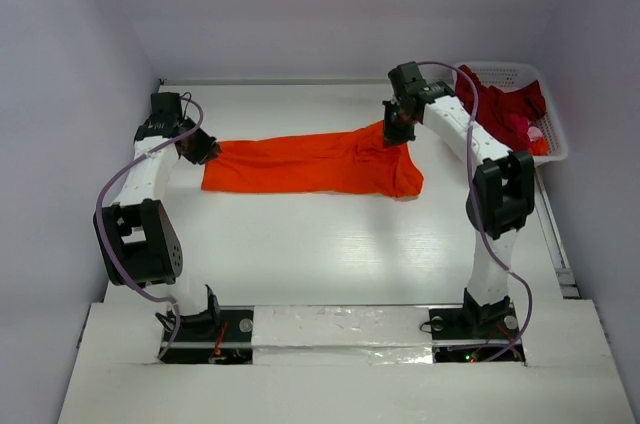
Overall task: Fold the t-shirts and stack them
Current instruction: Fold the other side of the tshirt into a rectangle
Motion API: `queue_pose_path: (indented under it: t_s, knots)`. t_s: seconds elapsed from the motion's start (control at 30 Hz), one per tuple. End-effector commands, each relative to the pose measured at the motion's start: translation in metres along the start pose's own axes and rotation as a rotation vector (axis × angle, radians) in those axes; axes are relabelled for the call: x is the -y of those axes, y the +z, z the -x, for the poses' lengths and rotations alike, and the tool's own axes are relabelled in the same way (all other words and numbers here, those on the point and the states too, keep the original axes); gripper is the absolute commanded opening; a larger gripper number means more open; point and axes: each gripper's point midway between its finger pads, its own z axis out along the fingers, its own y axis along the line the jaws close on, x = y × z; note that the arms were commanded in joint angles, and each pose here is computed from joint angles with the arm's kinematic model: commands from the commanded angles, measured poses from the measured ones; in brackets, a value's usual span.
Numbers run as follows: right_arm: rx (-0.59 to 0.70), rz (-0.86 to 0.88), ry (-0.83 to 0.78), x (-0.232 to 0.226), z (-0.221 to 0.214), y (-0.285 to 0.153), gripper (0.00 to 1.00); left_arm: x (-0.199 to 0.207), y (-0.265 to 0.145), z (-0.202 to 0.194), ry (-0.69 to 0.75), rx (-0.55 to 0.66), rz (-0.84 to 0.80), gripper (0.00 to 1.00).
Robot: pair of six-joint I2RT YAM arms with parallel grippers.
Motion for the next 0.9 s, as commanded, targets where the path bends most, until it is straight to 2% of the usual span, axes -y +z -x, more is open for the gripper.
queue_pose_path:
  t_s: [0.0, 0.33, 0.6, 0.87]
  knots:
    - [0.020, 0.010, -0.001, 0.000, -0.005, 0.010, 0.00, 0.011, -0.005, 0.007, 0.018, 0.021, -0.030, 0.15]
    - [-0.031, -0.030, 0.025, 0.009, -0.017, 0.049, 0.00, 0.013, -0.009, 0.009, 0.026, 0.026, -0.028, 0.15]
    - [-0.043, -0.036, 0.035, 0.006, -0.009, 0.067, 0.00, 0.013, -0.011, 0.009, 0.031, 0.027, -0.027, 0.15]
    - [-0.036, -0.068, 0.073, 0.025, 0.010, 0.080, 0.00, 0.011, -0.010, 0.008, 0.035, 0.024, -0.024, 0.15]
